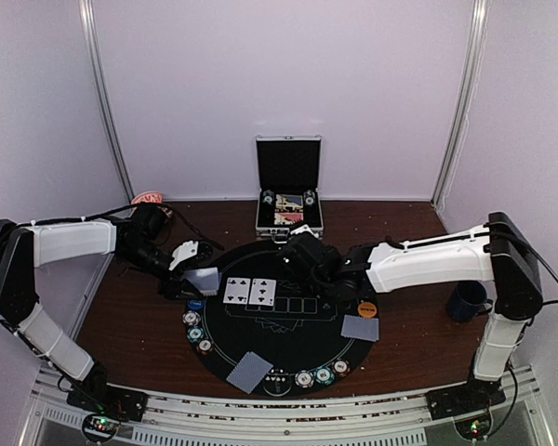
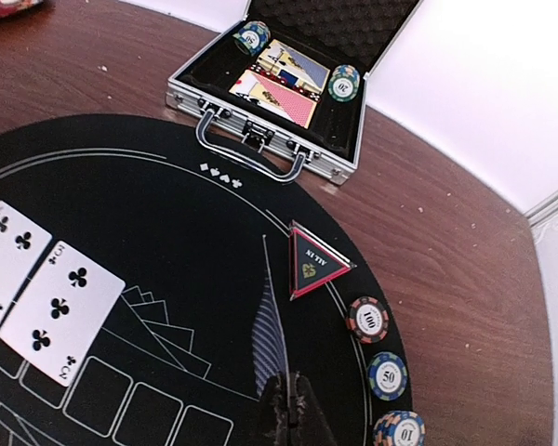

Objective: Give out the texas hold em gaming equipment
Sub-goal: Flop the poker card in the player card area.

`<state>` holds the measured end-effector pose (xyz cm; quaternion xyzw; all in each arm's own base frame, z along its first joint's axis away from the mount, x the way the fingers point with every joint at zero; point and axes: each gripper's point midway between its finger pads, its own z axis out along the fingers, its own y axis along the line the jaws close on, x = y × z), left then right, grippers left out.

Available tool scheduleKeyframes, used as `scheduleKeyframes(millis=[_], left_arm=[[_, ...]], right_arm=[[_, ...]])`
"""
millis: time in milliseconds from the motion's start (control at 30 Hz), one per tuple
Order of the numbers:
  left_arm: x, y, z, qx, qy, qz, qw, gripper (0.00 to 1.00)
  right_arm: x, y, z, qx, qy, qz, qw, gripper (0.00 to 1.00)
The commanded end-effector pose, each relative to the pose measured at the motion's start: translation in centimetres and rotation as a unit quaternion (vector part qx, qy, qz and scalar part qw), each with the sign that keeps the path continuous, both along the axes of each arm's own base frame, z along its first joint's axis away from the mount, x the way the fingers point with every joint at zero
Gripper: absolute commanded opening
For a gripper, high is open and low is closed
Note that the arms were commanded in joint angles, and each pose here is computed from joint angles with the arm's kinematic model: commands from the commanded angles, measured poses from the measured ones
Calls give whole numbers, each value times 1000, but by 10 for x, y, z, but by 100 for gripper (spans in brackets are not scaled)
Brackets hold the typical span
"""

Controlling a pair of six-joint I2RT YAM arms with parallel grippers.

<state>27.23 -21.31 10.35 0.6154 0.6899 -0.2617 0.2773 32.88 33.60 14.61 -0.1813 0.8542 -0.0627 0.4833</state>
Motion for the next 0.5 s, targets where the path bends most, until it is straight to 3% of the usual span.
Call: scheduleKeyframes(millis=[0, 467], left_arm=[[6, -3, 9, -15, -12, -3, 1000, 60], [6, -3, 9, -16, -12, -4, 1000, 60]], right_arm=[[0, -12, 6, -132, -63, -44, 988, 0], [-9, 43, -55, -187, -37, 40, 981, 0]])
